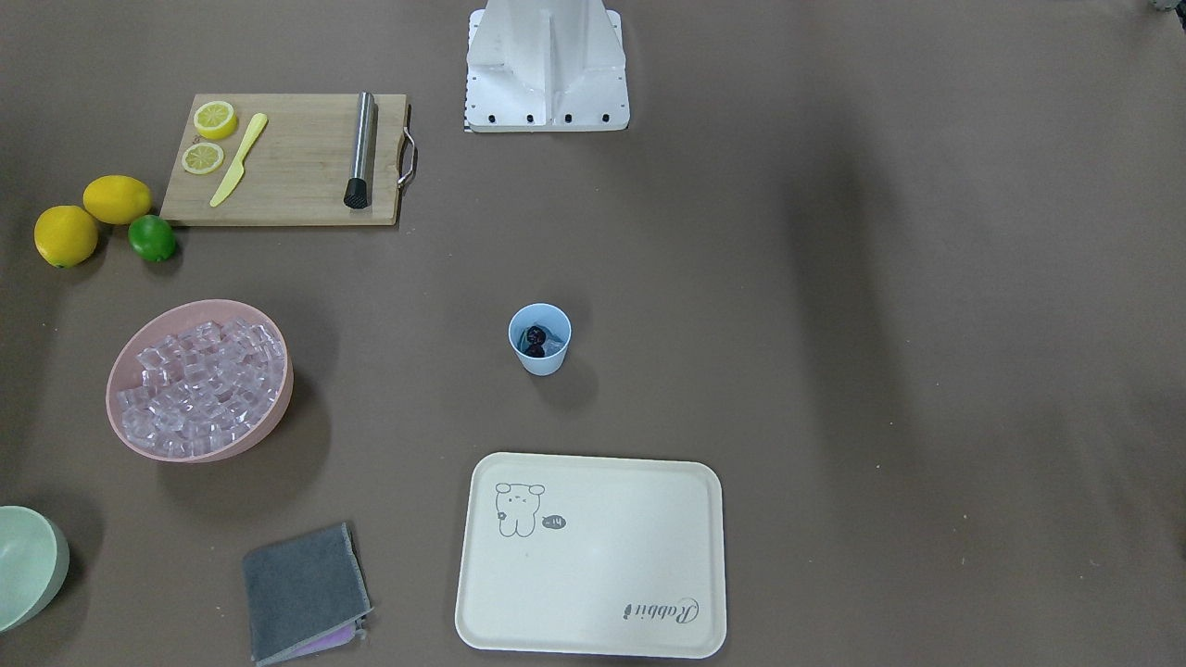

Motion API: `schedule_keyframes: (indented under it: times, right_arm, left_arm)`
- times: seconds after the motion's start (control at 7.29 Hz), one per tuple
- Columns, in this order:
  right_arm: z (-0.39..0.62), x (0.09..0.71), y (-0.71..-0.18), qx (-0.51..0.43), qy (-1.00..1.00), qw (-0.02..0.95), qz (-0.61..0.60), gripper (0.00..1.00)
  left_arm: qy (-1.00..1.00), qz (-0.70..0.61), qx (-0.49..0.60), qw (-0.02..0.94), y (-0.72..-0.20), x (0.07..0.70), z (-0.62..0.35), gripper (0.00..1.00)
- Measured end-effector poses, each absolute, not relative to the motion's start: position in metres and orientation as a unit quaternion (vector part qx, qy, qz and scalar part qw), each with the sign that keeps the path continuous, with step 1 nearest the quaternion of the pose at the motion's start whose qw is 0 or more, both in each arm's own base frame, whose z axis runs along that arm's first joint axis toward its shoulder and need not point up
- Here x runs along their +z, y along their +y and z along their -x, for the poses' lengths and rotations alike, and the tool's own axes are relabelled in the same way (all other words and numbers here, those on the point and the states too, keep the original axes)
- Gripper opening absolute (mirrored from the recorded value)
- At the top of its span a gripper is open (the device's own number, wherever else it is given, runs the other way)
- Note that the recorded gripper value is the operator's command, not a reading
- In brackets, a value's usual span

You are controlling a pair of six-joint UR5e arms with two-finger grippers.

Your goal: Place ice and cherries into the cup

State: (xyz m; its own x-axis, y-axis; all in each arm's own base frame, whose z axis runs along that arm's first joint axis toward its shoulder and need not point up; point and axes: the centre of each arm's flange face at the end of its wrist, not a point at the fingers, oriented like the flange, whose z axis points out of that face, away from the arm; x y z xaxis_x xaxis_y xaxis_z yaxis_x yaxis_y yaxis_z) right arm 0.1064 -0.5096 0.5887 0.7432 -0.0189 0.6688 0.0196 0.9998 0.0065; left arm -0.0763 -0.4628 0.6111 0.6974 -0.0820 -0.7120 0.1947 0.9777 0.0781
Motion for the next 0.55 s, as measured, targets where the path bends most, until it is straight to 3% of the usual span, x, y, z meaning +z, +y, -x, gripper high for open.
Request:
schedule_keyframes:
  times: [0.55]
  right_arm:
    - [-0.093,0.587,-0.514,-0.022,-0.358,0.933,0.004,1.0]
  left_arm:
    - [0.383,-0.041,-0.052,0.921,-0.454,0.622,0.076,0.98]
